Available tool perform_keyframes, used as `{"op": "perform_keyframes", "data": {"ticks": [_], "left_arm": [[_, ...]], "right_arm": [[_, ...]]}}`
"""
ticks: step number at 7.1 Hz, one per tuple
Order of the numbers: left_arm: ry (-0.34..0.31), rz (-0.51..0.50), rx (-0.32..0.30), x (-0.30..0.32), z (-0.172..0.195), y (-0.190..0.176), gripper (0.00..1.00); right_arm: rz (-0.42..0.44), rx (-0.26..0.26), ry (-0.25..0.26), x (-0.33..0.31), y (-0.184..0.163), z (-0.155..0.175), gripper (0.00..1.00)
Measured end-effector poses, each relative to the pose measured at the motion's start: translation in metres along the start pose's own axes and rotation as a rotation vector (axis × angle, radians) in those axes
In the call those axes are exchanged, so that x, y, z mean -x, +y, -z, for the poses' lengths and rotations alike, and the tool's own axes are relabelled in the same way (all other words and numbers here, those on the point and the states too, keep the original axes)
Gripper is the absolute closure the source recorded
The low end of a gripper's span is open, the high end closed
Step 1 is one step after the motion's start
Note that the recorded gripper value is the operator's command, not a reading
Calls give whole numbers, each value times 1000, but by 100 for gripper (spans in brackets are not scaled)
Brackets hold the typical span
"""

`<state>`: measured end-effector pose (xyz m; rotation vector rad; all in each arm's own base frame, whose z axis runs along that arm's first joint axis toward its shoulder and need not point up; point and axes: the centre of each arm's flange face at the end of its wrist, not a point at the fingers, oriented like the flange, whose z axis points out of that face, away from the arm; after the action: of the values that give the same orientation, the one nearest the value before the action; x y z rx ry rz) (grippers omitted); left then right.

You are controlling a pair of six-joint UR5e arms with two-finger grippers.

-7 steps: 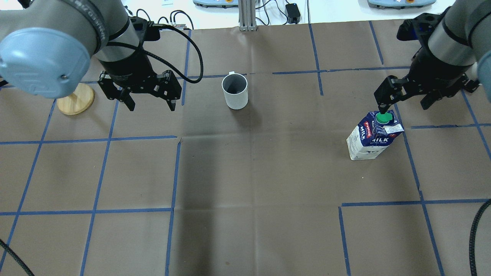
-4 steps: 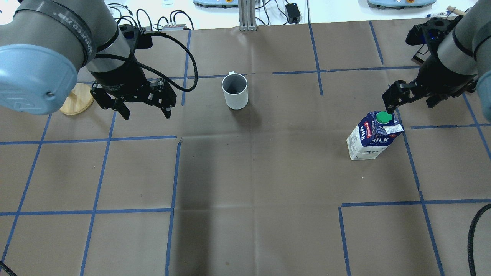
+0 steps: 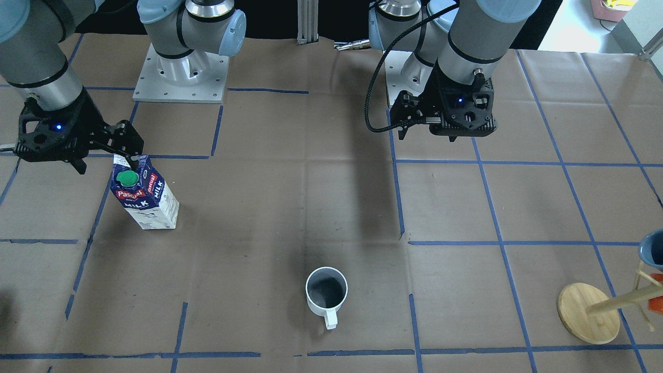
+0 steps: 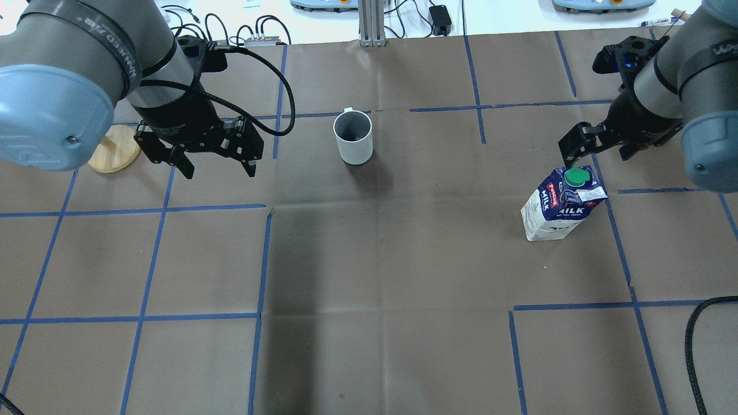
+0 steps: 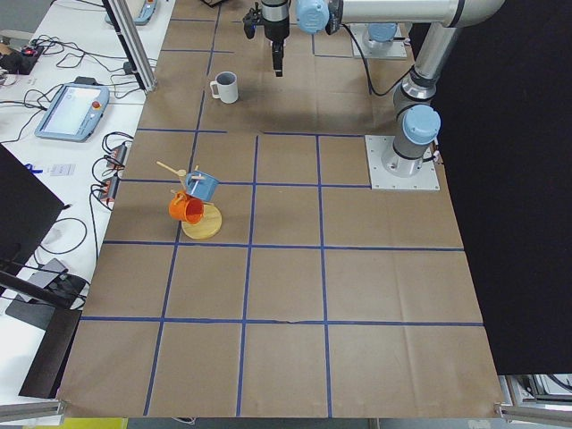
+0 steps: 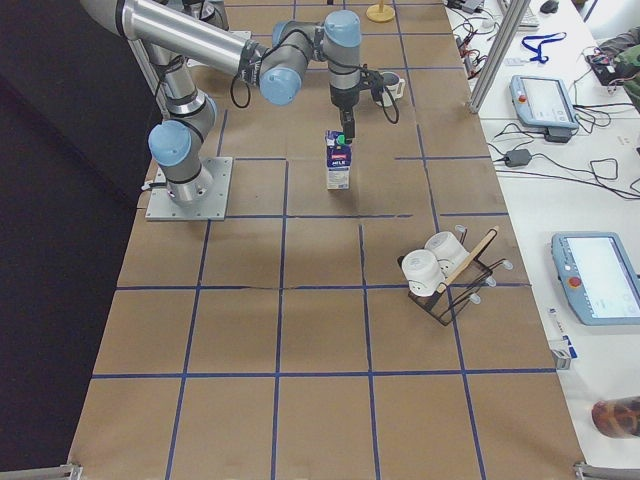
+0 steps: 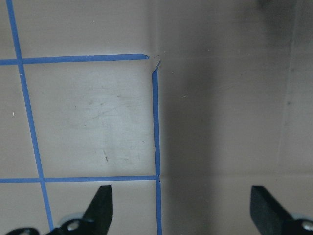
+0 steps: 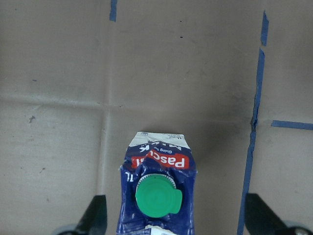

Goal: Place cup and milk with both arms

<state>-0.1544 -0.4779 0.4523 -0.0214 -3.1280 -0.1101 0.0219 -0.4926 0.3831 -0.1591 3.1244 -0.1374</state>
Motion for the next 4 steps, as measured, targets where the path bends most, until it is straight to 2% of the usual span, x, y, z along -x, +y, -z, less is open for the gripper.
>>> {"op": "perform_keyframes", "data": {"ticks": [3, 4], "left_arm": [[1, 1, 8, 0, -4, 3, 0], [1, -1, 9, 0, -4, 5, 0]], "right_arm": [[1, 54, -26, 0, -11, -35, 0], [6, 72, -34, 3, -11, -44, 3]]}}
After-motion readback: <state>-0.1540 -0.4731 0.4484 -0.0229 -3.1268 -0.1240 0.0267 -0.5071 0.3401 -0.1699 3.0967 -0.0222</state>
